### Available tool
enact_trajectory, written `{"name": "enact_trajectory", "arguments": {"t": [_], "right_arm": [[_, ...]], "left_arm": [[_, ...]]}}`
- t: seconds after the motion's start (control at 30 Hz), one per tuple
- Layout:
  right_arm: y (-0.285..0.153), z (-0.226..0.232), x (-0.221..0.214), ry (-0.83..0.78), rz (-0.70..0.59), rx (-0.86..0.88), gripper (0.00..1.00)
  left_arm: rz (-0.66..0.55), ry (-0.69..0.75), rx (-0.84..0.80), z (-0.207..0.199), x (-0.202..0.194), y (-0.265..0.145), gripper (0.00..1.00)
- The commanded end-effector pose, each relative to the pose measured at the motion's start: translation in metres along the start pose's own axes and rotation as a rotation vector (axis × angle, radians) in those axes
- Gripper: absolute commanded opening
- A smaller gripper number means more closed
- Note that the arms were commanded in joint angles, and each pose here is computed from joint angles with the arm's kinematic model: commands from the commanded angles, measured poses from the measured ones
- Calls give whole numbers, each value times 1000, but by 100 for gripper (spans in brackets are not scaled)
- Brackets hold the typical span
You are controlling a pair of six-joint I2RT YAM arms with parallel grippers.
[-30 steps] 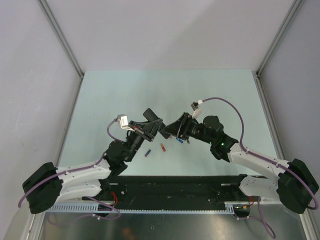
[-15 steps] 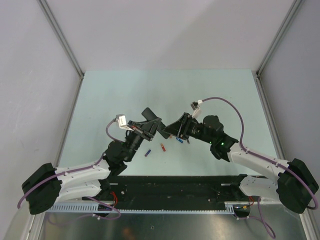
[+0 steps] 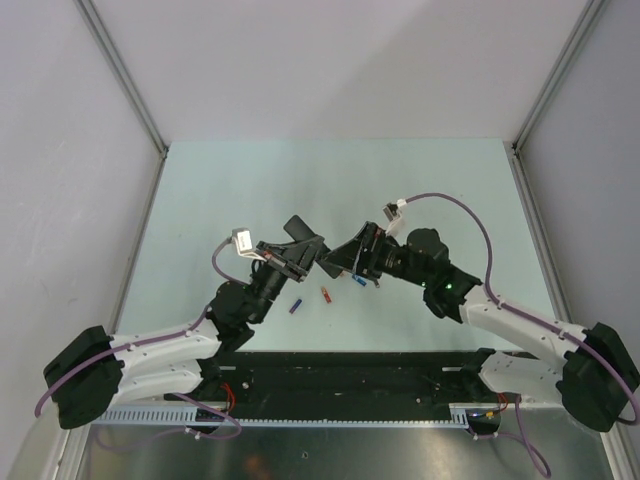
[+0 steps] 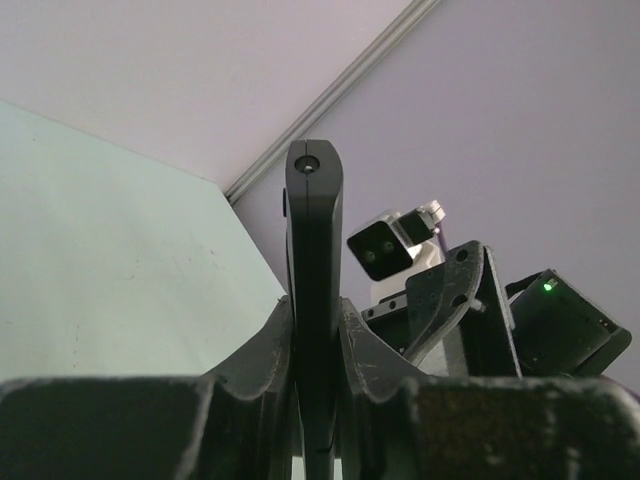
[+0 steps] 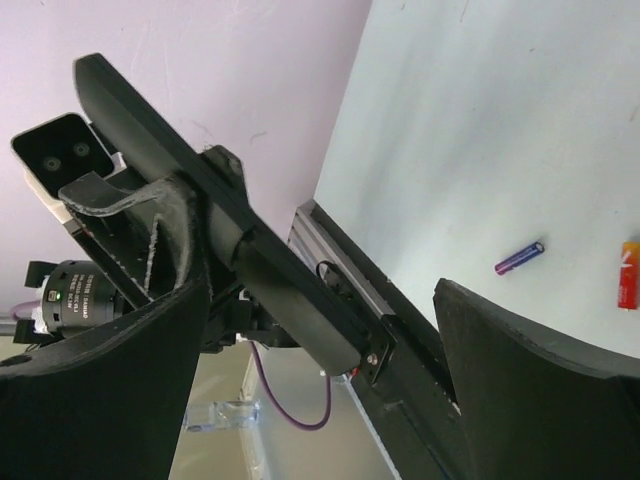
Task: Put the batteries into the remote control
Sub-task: Remove the battery cover from the remote control.
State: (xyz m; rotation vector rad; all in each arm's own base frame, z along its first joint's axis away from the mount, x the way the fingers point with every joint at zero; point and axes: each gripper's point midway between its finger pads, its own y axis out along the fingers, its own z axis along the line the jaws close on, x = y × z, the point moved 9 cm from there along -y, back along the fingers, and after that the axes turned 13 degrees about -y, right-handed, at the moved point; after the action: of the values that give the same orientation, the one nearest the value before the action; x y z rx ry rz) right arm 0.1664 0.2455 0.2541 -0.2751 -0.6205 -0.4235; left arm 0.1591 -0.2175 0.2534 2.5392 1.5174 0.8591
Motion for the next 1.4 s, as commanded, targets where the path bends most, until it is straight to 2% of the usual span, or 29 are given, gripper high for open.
{"name": "enact_trajectory", "arguments": {"t": [0.0,0.17,0.2,0.23,0.33,0.47,0.6,0.73,0.9,1.37], "right_arm": [[-18,32,31,-199,-62,-27,100],[-51,43,31,-433,12,-312,98],[-55,42,29,-468,30,-351,97],[-61,36,27,-518,61,-435,95],[-65,39,17,-611,110,-518,93],[-58,48,5,-676,154,-542,89],[-47,50,-3,-698,180,-559,87],[-38,52,-6,-692,188,-548,92],[-25,53,-12,-705,212,-550,91],[-5,53,-25,-722,264,-600,74]], "left_arm": [[-19,-78,-11,-2,6,1,0],[75,-227,3,16,19,5,0],[170,-254,-24,15,14,3,0],[207,-304,-24,15,14,5,0],[344,-368,-10,23,10,11,0],[439,-390,5,30,1,16,0],[458,-403,-1,30,-1,18,0],[469,-405,-6,29,-2,20,0],[476,-411,9,32,-5,20,0],[451,-413,31,37,-5,23,0]]}}
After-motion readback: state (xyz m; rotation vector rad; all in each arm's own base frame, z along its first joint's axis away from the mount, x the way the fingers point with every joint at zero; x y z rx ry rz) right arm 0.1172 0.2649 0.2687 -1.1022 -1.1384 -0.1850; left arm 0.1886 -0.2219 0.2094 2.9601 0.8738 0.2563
